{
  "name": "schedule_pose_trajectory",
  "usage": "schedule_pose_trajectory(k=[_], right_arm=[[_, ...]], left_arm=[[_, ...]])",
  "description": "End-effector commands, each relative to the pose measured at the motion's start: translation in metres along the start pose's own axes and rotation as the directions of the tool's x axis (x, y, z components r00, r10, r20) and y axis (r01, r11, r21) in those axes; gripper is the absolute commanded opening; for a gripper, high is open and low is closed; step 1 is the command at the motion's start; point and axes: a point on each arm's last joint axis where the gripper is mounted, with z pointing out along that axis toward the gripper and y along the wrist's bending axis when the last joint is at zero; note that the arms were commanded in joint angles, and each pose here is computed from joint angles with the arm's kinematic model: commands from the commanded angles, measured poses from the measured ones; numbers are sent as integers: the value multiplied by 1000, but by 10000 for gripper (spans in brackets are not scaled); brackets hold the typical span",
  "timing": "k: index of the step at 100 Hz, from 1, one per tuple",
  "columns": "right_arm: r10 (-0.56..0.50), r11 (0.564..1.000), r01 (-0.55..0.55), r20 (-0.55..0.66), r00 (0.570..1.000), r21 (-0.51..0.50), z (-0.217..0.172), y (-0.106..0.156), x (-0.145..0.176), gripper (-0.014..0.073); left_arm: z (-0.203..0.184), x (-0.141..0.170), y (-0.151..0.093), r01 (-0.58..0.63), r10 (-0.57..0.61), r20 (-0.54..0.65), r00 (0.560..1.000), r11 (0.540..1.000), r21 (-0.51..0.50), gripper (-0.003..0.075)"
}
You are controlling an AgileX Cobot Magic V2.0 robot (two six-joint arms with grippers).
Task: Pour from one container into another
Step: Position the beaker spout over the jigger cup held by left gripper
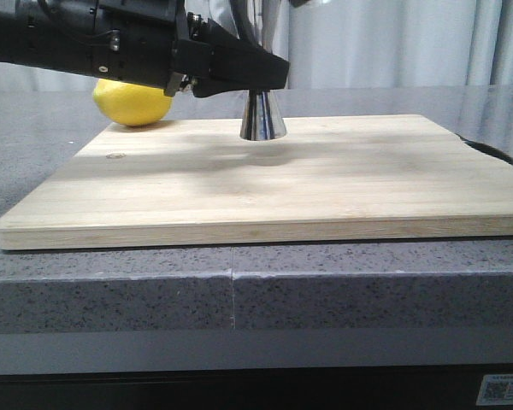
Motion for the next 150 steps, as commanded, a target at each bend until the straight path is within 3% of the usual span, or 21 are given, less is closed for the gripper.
schedule_pose_trajectory(k=[1,39,58,150], right_arm=[[-26,999,22,106,994,39,-12,-10,-18,260],[-82,996,77,107,991,48,-13,-9,-19,260],[-158,987,154,116,981,45,-14,-2,-24,260],[-264,963,258,81,961,73,-14,-4,-22,260]], left_arm=[[-3,-32,-7,-34,31,115,993,999,19,8],[-3,-32,-7,-34,31,115,993,999,19,8],[-3,-32,-7,-34,31,115,993,999,19,8],[-3,-32,-7,-34,31,115,993,999,19,7]])
